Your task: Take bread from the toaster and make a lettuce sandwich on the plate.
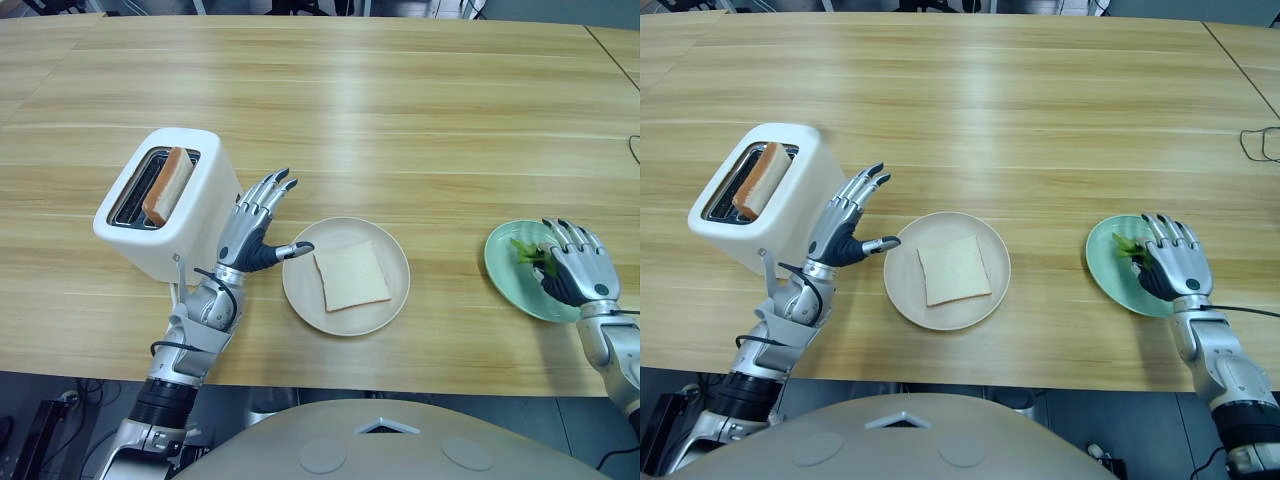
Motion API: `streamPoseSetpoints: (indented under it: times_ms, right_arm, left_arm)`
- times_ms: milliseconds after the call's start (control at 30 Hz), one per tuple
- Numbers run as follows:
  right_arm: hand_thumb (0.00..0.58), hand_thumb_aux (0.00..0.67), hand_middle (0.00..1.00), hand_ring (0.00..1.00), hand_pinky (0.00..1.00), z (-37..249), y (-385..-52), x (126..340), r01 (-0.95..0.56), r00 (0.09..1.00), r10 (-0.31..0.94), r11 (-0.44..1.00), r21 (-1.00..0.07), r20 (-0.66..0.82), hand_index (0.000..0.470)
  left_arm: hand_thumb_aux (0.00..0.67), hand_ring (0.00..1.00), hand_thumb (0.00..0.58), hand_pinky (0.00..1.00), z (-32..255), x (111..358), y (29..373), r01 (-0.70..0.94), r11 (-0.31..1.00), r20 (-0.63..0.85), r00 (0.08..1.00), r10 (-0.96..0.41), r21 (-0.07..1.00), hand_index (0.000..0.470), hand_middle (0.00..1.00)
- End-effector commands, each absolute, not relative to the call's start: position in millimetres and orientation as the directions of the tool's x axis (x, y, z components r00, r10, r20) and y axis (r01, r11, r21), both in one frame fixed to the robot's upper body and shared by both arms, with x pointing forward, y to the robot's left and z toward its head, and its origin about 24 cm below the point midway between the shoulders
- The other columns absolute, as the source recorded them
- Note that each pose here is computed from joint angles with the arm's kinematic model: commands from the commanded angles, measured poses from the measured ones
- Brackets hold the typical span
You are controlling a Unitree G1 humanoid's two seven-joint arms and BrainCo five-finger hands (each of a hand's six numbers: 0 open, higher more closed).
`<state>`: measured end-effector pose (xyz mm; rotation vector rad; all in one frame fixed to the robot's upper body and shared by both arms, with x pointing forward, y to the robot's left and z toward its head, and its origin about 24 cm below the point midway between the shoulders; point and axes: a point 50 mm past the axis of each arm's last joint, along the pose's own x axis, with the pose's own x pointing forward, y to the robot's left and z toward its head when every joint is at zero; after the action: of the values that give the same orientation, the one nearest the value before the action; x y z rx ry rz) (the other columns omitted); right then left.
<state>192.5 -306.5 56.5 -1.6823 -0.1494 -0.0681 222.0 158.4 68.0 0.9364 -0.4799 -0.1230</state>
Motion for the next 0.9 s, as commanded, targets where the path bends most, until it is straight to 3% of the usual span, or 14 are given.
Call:
streamPoseSetpoints:
  times_ms: [33,233,433,633,900]
  right_arm:
    - [0.58,0.67,0.0,0.0,0.0,77,-263,200,0.265,0.941,0.21,0.032,-0.964,0.266,0.46]
    - [0.58,0.67,0.0,0.0,0.0,84,-175,205,0.216,0.827,0.46,0.272,-0.938,0.324,0.46]
    - [0.58,0.67,0.0,0.0,0.0,56,-109,209,0.052,0.715,0.643,0.342,-0.938,0.274,0.46]
    - [0.58,0.67,0.0,0.0,0.0,29,-92,215,-0.016,0.691,0.688,0.325,-0.945,0.225,0.46]
    - [0.58,0.67,0.0,0.0,0.0,17,-102,217,-0.032,0.721,0.666,0.306,-0.951,0.19,0.46]
  left_arm:
    - [0.0,0.0,0.0,0.0,73,220,166,-0.152,0.624,0.383,0.888,-0.255,0.767,0.0,0.0]
    - [0.0,0.0,0.0,0.0,97,216,181,-0.316,0.628,0.525,0.833,-0.175,0.711,0.0,0.0]
    - [0.0,0.0,0.0,0.0,121,204,208,-0.522,0.502,0.638,0.766,-0.081,0.69,0.0,0.0]
    - [0.0,0.0,0.0,0.0,142,189,251,-0.685,0.239,0.701,0.713,0.023,0.688,0.0,0.0]
    - [0.0,0.0,0.0,0.0,132,185,293,-0.583,-0.001,0.577,0.804,0.146,0.813,0.0,0.0]
